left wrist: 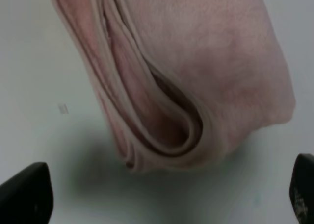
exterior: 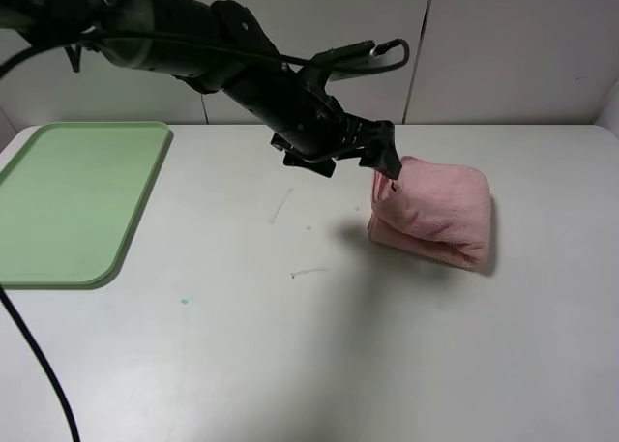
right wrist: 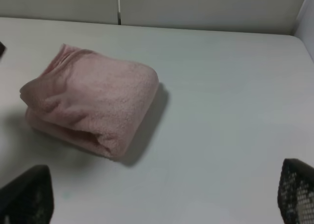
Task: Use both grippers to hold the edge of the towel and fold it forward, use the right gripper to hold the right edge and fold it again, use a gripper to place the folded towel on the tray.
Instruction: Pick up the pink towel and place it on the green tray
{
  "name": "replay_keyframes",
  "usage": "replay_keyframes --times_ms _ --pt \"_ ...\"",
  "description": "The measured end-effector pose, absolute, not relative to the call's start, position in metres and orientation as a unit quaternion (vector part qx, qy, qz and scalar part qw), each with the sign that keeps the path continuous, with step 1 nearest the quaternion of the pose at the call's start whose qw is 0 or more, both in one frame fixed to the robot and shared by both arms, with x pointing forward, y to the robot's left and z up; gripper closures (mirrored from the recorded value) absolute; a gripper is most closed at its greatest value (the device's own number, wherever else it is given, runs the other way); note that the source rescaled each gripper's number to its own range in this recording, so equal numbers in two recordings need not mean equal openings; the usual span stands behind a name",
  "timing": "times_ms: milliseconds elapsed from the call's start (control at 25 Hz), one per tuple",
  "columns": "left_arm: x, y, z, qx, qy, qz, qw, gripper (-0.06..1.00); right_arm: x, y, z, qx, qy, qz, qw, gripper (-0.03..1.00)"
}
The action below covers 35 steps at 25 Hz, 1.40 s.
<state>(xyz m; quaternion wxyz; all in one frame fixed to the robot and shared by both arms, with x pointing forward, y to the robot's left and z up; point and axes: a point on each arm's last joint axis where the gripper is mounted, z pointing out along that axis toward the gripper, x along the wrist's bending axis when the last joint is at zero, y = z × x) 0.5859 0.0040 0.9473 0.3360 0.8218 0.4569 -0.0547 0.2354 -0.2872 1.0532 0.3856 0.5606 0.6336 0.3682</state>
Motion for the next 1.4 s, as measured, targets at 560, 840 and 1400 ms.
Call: replay_keyframes --times_ms 560,840,1400 --pt "0.594 -0.017 0.894 0.826 0.469 -0.073 0.304 -0.02 0.235 -0.287 1.053 0.561 0.634 0.368 0.386 -0.03" --pt "0.597 -0.037 0.878 0.832 0.457 -0.074 0.307 -0.02 0.235 -0.287 1.053 0.561 0.634 0.369 0.385 -0.03" --pt "0.598 -0.050 0.859 0.835 0.454 -0.090 0.299 0.02 0.235 -0.287 1.053 0.561 0.634 0.369 0.385 -0.03"
